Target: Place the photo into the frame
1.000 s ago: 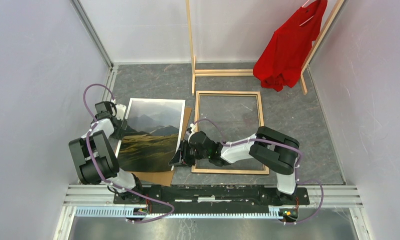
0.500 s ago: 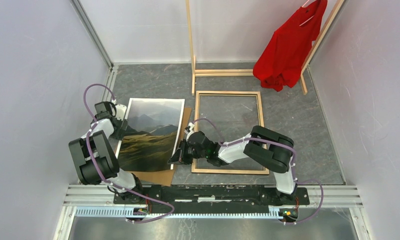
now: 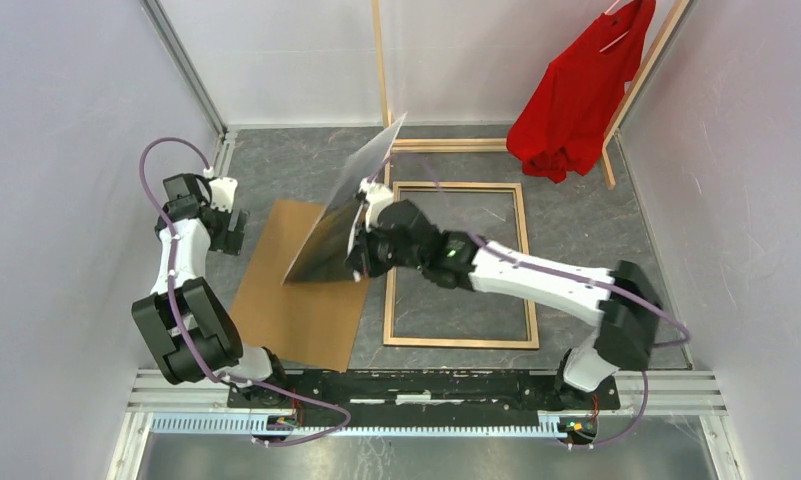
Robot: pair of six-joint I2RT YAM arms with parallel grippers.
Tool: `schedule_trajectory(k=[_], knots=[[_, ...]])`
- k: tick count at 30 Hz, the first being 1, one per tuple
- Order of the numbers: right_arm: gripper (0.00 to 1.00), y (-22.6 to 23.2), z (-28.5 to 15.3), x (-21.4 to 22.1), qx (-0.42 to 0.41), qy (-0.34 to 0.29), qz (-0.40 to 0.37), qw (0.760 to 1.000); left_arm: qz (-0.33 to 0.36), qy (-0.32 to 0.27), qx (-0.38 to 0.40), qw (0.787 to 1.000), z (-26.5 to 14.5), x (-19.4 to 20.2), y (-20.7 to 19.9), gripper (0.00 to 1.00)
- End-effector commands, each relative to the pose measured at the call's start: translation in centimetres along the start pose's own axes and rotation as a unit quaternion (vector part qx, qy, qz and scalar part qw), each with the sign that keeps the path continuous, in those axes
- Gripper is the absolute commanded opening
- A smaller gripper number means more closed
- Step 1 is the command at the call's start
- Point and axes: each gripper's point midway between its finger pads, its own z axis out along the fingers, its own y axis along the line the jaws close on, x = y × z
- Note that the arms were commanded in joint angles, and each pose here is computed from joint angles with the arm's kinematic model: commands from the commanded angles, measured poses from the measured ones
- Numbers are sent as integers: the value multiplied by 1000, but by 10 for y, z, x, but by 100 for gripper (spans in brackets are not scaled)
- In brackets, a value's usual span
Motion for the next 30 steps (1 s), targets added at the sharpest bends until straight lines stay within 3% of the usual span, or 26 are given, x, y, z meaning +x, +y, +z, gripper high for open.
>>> schedule_trajectory(k=[1,8,10,15,23,30], knots=[[0,-48,-94,-51,165,10,-182,969,-32,-26,49,998,-17,-12,-16,100],[0,-109,-247,-84,405,6,-253,878,-36,-12,69,997,-7,-2,-28,100],[0,-129,-261,-72,449,33,-275,850,-39,-12,77,996,-5,-1,-32,100],[0,-153,-236,-24,488,179,-350,779,-47,-16,96,994,-4,-1,-42,100],[0,-141,-179,38,429,292,-420,745,-39,-20,100,994,-7,3,-46,100],[0,-136,-157,83,405,330,-386,760,-34,-21,101,994,-6,5,-47,100]])
